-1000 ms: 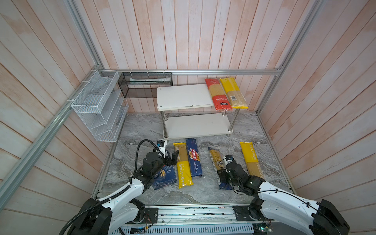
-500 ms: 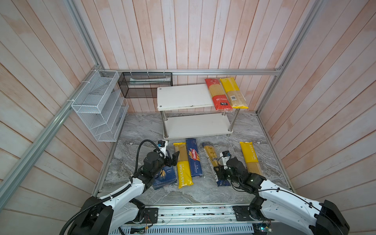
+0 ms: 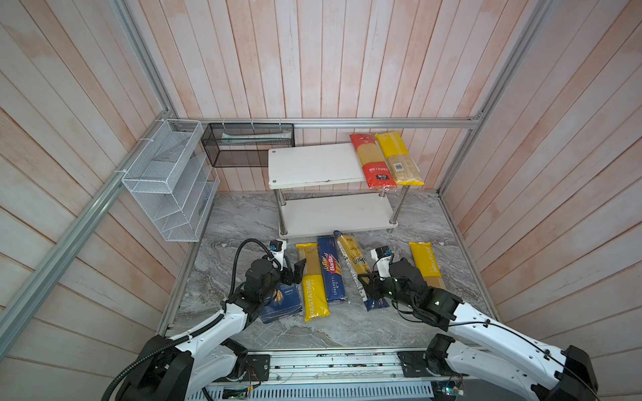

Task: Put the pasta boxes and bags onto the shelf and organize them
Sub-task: 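Lift the Ankara bag upright off the table with the right gripper, then carry the Ankara bag up toward the shelf's top tier with the right gripper, then lower the Ankara bag onto the top tier beside the red bag, then open the right gripper to release the Ankara bag and withdraw, then move the right gripper down over the yellow Pastatime bag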

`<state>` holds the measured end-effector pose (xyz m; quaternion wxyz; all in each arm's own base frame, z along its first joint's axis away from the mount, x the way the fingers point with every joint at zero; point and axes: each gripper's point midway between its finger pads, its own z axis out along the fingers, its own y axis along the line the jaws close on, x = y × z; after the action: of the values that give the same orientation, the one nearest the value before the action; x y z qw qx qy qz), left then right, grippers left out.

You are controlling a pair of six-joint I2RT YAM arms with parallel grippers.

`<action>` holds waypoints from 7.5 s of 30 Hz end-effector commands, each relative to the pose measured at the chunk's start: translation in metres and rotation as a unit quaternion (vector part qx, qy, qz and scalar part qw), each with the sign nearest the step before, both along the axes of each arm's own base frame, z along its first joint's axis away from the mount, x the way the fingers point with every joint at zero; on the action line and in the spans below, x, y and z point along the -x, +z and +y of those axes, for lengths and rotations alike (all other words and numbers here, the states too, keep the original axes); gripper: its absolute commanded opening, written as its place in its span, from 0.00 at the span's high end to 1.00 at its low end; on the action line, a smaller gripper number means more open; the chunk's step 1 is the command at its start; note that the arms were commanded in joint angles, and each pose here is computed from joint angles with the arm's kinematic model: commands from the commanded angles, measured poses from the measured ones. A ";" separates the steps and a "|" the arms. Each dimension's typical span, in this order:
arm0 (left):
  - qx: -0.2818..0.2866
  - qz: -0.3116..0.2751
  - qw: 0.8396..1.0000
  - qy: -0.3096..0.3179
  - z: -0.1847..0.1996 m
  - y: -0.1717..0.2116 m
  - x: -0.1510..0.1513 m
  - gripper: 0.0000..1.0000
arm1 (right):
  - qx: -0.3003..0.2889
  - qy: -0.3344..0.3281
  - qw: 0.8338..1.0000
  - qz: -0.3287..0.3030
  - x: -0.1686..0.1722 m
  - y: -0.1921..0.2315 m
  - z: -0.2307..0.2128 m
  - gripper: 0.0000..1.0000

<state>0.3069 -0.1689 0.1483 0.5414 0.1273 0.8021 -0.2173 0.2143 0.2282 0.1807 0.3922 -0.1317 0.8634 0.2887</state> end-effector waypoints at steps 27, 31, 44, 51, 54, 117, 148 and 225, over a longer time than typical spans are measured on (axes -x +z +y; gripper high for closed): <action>0.018 -0.019 0.999 -0.043 -0.015 0.014 0.005 0.00 | -0.032 -0.027 0.984 -0.175 -0.027 0.198 0.024 0.93; 0.019 -0.026 0.998 -0.060 -0.019 0.016 0.009 0.01 | -0.026 -0.034 0.980 -0.197 -0.034 0.219 0.027 0.93; 0.025 -0.035 0.997 -0.060 -0.018 0.018 0.011 0.00 | 0.024 -0.055 0.967 -0.248 -0.062 0.266 0.037 0.92; 0.021 -0.037 0.998 -0.055 -0.016 0.019 0.010 0.01 | 0.025 -0.075 0.960 -0.267 -0.091 0.284 0.033 0.92; 0.020 -0.036 0.998 -0.053 -0.015 0.018 0.010 0.00 | 0.021 -0.083 0.958 -0.275 -0.105 0.294 0.029 0.92; 0.016 -0.025 0.998 -0.057 -0.018 0.016 0.007 0.00 | 0.035 -0.186 0.949 -0.252 -0.261 0.284 0.033 0.52; 0.020 -0.024 0.998 -0.060 -0.020 0.016 0.008 0.00 | 0.001 -0.034 0.978 -0.204 -0.132 0.243 0.035 0.65; 0.069 -0.037 0.991 -0.108 -0.032 0.037 0.025 0.00 | 0.098 -0.450 0.885 0.065 -0.034 -0.048 -0.216 0.35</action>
<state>0.2870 -0.1952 0.1799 0.5510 0.1780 0.7572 -0.3023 0.2490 0.0121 0.1395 0.4057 0.2292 0.8846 -0.0189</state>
